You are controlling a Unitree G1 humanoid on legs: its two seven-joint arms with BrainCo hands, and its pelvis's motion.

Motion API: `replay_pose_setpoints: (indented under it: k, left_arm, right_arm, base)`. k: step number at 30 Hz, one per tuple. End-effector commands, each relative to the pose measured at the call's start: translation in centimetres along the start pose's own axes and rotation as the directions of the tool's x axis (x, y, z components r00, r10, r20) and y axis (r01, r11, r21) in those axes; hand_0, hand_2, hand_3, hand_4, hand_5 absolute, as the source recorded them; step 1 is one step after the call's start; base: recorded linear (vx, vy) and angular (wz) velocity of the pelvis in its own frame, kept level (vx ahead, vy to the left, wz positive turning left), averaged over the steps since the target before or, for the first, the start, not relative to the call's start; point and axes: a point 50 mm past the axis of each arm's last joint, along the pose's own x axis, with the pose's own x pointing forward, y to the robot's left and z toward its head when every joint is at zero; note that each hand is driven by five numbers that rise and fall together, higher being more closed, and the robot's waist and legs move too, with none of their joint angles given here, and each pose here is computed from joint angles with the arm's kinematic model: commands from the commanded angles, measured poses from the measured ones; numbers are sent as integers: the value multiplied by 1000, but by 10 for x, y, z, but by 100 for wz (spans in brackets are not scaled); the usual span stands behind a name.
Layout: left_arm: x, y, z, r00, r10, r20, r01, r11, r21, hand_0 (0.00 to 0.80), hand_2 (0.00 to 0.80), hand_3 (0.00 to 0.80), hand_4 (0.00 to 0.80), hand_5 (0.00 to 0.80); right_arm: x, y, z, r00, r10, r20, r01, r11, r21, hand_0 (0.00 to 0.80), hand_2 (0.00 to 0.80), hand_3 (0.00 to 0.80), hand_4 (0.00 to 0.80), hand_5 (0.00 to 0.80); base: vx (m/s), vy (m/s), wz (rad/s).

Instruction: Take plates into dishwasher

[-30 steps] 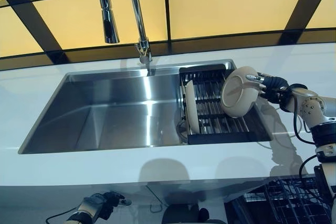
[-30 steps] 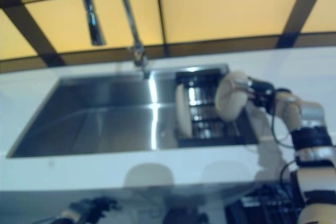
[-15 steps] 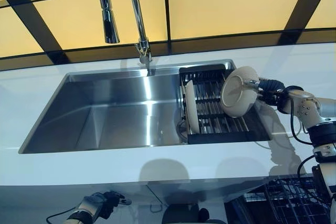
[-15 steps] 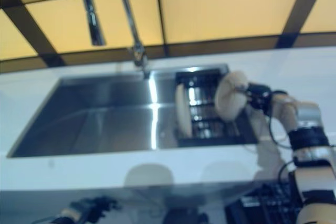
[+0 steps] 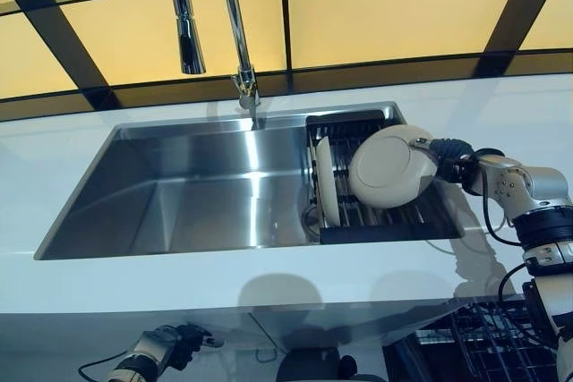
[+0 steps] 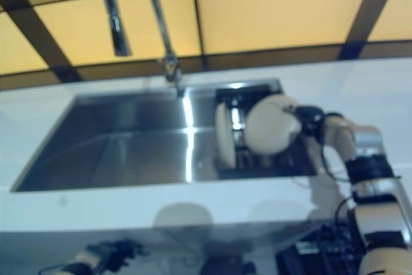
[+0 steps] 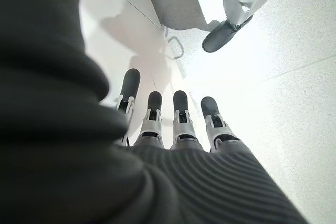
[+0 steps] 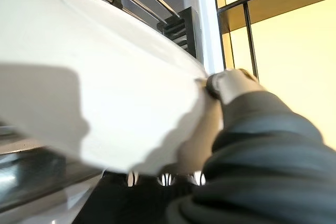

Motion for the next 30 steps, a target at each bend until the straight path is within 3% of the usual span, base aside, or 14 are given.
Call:
replay_pose_setpoints:
  k: [1,8,15,20,24,28,30]
  left_arm:
    - [-18,41,43,988,98,116,-104,993,49,0,0,0,0,0]
    - [-18,40,43,988,96,120,-102,994,42,0,0,0,0,0]
    - [-20,44,38,987,107,120,-111,993,27,0,0,0,0,0]
    - [-23,51,32,986,118,118,-121,993,16,0,0,0,0,0]
    - [-27,59,26,984,135,118,-136,991,5,0,0,0,0,0]
    - [-29,64,20,981,145,125,-148,989,13,0,0,0,0,0]
    - [-29,64,18,981,147,128,-151,988,19,0,0,0,0,0]
  right_arm:
    - [15,27,-8,997,63,-37,-63,998,9,800,800,800,800,800]
    - [7,31,22,982,59,177,-47,997,-69,800,800,800,800,800]
    - [-24,47,68,877,79,473,0,986,-165,800,800,800,800,800]
    - [-55,48,96,739,57,671,124,968,-219,800,800,800,800,800]
    - [-97,44,125,510,13,860,314,928,-201,800,800,800,800,800]
    - [-127,36,136,358,-10,934,420,895,-152,800,800,800,800,800]
    - [-132,33,136,332,-17,943,439,888,-139,800,800,800,800,800]
  base:
    - [0,0,0]
    - [-22,36,0]
    - [-38,56,0]
    - [-41,76,2]
    - [-84,115,0]
    - [-121,134,1]
    - [-134,127,0]
